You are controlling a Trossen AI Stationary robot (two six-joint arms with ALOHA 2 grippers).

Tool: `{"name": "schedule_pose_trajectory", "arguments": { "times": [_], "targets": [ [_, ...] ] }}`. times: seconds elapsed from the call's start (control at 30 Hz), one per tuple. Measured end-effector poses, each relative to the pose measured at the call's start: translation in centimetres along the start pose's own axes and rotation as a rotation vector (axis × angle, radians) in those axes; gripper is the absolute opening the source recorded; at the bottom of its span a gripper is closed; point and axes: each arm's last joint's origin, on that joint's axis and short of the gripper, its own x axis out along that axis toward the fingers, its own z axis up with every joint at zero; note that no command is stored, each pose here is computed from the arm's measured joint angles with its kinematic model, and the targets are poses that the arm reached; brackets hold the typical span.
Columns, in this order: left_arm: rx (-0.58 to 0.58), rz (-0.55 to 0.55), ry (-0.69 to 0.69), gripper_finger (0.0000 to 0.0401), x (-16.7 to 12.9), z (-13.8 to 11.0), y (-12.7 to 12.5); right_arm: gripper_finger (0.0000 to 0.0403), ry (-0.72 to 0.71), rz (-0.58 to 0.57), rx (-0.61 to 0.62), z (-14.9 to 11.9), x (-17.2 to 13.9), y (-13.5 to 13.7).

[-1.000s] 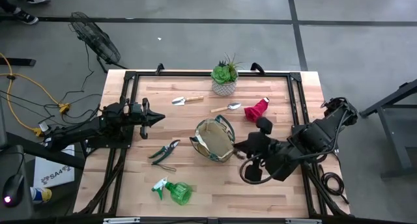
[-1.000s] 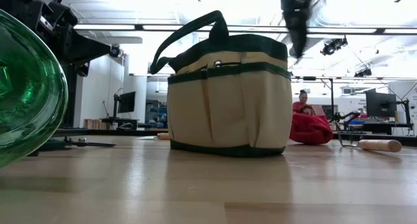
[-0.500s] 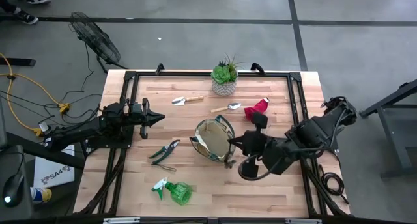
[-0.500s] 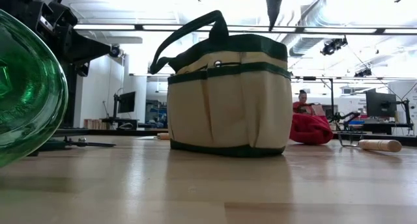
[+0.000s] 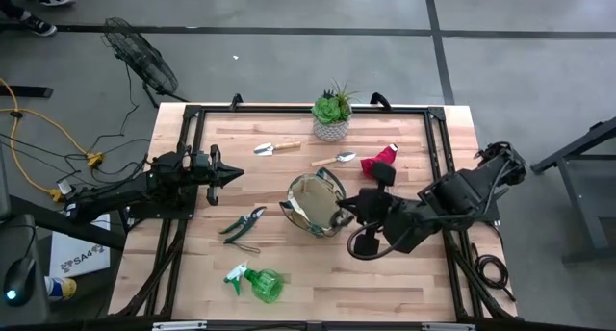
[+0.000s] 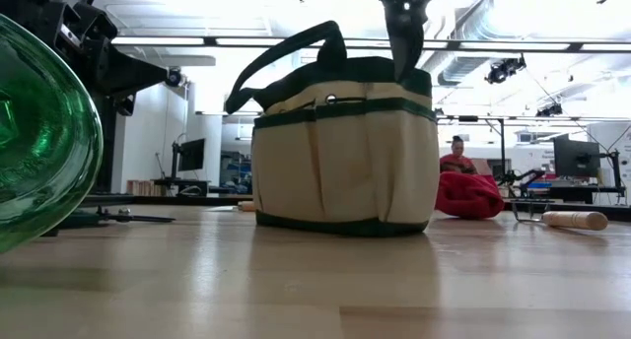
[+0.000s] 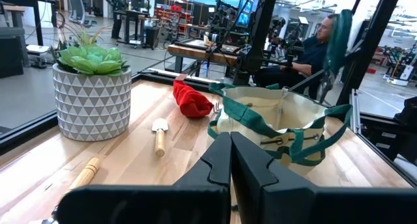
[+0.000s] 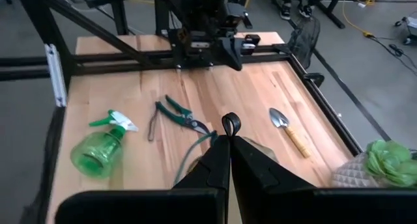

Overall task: Pick & Place Garden tools in Gardening bag
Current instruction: Put the right green shear scissors into the brown gardening bag

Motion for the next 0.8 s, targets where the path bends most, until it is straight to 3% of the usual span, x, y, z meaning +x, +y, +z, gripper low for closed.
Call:
{"name": "schedule_pose_trajectory", "arguments": {
  "times": [0.53, 0.8],
  "targets": [
    [0.000, 0.000, 0.000, 0.0000, 0.0, 0.0, 0.0, 0.0003, 0.045, -0.019, -0.142, -1.2, 1.0, 0.4],
    [0.000, 0.000, 0.000, 0.0000, 0.0, 0.0, 0.0, 0.0003, 0.051, 0.013, -0.294, -1.6, 2.0, 0.8]
  ]
}}
